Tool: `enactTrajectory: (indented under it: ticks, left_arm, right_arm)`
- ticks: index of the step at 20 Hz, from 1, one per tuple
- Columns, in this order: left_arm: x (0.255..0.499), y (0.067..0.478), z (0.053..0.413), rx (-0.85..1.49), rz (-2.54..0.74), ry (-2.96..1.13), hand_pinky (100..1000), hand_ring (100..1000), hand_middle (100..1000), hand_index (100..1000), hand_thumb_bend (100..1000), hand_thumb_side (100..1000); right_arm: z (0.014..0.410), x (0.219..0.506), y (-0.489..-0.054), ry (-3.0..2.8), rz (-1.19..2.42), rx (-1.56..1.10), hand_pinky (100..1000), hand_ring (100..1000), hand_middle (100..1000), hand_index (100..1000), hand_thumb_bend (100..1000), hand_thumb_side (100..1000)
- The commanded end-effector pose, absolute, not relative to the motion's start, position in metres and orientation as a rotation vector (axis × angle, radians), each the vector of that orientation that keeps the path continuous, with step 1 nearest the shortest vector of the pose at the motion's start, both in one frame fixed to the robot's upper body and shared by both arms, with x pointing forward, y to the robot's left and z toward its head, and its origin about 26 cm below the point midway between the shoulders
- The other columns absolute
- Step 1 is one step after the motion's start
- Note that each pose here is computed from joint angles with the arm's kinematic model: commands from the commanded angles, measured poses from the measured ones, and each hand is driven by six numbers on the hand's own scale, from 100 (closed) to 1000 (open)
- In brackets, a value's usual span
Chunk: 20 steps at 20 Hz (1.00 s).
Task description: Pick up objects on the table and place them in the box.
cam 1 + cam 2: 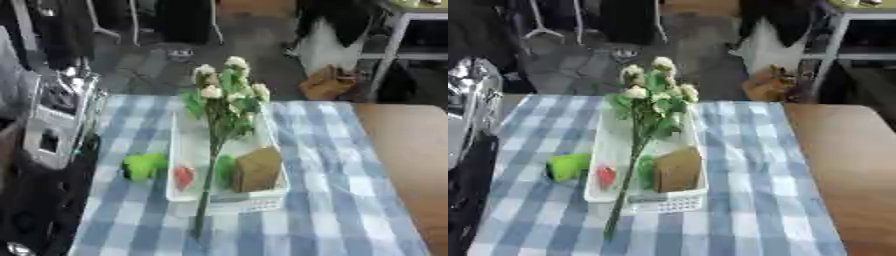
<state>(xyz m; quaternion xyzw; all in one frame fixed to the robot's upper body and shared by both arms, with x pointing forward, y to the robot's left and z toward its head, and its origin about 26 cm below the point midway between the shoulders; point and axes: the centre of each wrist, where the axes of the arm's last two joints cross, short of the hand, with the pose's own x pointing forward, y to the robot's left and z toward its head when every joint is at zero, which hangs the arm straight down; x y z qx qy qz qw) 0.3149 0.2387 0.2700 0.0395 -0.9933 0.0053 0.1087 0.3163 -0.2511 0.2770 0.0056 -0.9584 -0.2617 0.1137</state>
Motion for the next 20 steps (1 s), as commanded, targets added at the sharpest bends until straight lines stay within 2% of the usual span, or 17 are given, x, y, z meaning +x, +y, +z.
enactTrajectory:
  ticks: [1,12,13,18,19,20]
  left_arm:
    - [0.312,0.239,0.277,0.114,0.027,-2.949,633,829,859,931,100,714]
    - [0.312,0.24,0.276,0.119,0.022,-2.945,634,831,860,931,100,710]
    - [0.312,0.24,0.277,0.135,0.012,-2.943,646,852,875,945,100,701]
    - [0.311,0.253,0.284,0.473,-0.191,-2.833,685,950,938,1000,100,649]
    - [0.311,0.258,0.286,0.559,-0.263,-2.79,696,965,946,1000,100,627]
    - [0.31,0.261,0.289,0.629,-0.319,-2.753,723,988,964,1000,100,559]
  right_arm:
    - [0.285,0.313,-0.25,-2.842,-0.756,0.044,613,590,564,624,100,652]
    - [0.285,0.313,-0.25,-2.84,-0.754,0.045,613,590,564,626,100,650]
    - [0.285,0.313,-0.25,-2.84,-0.756,0.041,613,590,564,625,100,649]
    - [0.287,0.313,-0.253,-2.84,-0.761,0.02,612,592,564,624,100,649]
    - [0.288,0.312,-0.253,-2.841,-0.763,0.017,612,593,564,623,100,649]
    - [0.288,0.312,-0.253,-2.841,-0.764,0.016,612,593,565,623,100,647]
